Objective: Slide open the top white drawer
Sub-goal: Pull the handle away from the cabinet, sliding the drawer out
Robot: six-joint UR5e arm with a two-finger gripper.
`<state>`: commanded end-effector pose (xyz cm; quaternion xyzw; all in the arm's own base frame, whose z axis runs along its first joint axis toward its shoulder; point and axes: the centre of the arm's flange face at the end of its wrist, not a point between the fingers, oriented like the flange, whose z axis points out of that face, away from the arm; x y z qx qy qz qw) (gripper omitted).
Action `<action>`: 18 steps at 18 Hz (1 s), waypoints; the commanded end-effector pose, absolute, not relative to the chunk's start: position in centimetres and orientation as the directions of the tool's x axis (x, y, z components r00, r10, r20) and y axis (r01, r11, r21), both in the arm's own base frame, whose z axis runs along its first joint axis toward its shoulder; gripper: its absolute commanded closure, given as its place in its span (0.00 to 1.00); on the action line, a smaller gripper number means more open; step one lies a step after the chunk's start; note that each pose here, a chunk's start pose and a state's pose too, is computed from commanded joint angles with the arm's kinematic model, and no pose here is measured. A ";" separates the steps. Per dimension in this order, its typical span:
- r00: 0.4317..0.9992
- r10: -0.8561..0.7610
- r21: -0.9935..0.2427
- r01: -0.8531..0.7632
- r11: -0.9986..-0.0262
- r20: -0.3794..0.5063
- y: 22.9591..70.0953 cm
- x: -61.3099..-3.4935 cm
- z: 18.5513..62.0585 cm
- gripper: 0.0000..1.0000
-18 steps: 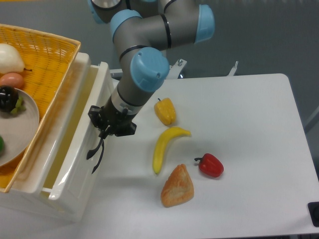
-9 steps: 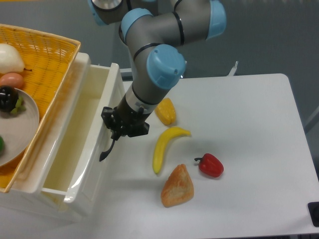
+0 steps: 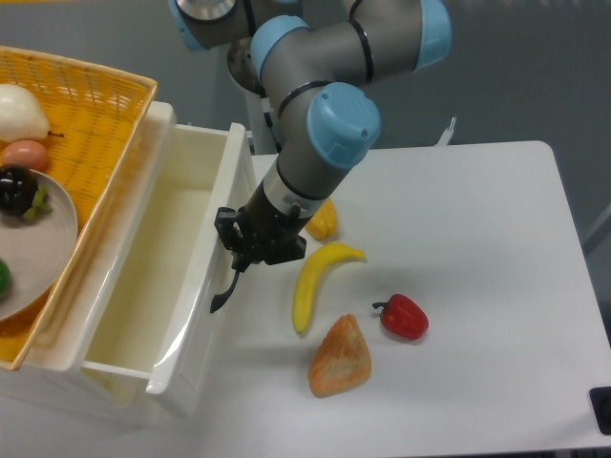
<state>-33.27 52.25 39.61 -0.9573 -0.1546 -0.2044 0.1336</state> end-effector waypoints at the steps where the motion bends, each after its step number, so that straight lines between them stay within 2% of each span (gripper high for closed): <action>1: 0.868 0.243 -0.193 0.352 -0.916 0.433 52.2 -33.3 39.6 0.90; 18: 0.861 0.270 -0.212 0.388 -0.897 0.431 49.8 -38.0 39.4 0.90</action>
